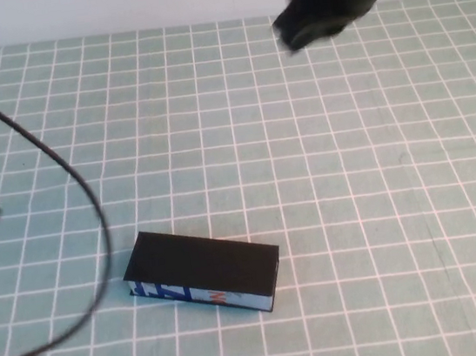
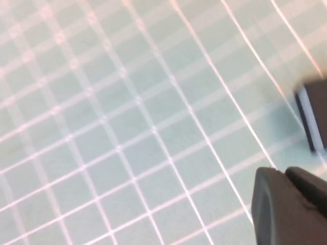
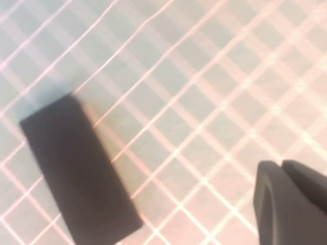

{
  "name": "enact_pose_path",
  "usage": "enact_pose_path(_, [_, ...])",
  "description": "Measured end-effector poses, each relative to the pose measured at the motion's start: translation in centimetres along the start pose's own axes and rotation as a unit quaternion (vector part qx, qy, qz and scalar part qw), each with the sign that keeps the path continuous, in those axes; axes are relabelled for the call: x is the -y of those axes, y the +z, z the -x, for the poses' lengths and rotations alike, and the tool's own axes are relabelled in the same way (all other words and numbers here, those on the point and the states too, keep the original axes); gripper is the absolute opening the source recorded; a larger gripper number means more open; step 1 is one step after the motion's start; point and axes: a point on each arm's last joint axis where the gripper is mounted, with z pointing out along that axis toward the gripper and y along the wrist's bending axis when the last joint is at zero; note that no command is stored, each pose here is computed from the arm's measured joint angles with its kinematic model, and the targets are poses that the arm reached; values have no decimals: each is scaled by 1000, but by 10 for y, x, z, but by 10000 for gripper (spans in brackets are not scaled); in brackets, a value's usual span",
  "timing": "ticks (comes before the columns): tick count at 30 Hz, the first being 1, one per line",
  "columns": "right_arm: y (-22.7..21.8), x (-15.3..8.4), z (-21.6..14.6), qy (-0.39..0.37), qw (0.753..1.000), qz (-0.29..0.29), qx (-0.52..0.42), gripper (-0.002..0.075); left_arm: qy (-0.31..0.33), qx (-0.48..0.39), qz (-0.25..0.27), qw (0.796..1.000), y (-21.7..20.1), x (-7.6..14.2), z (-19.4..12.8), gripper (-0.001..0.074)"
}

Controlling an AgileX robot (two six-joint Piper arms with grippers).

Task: Return glasses to glasses case

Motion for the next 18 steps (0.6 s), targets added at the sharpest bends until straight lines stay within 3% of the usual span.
enact_pose_path(4, [-57, -5, -4, 13, 998, -28, 45, -13, -64, 80, 32, 994, -48, -10, -12, -1])
enact_pose_path(11, [-122, -40, -43, 14, 996, -38, 79, -13, -59, 188, 60, 979, -116, 13, -34, -1])
enact_pose_path(18, [-161, -66, -107, 48, 972, -98, 210, -13, -71, 294, 86, 949, -132, 39, -74, -1])
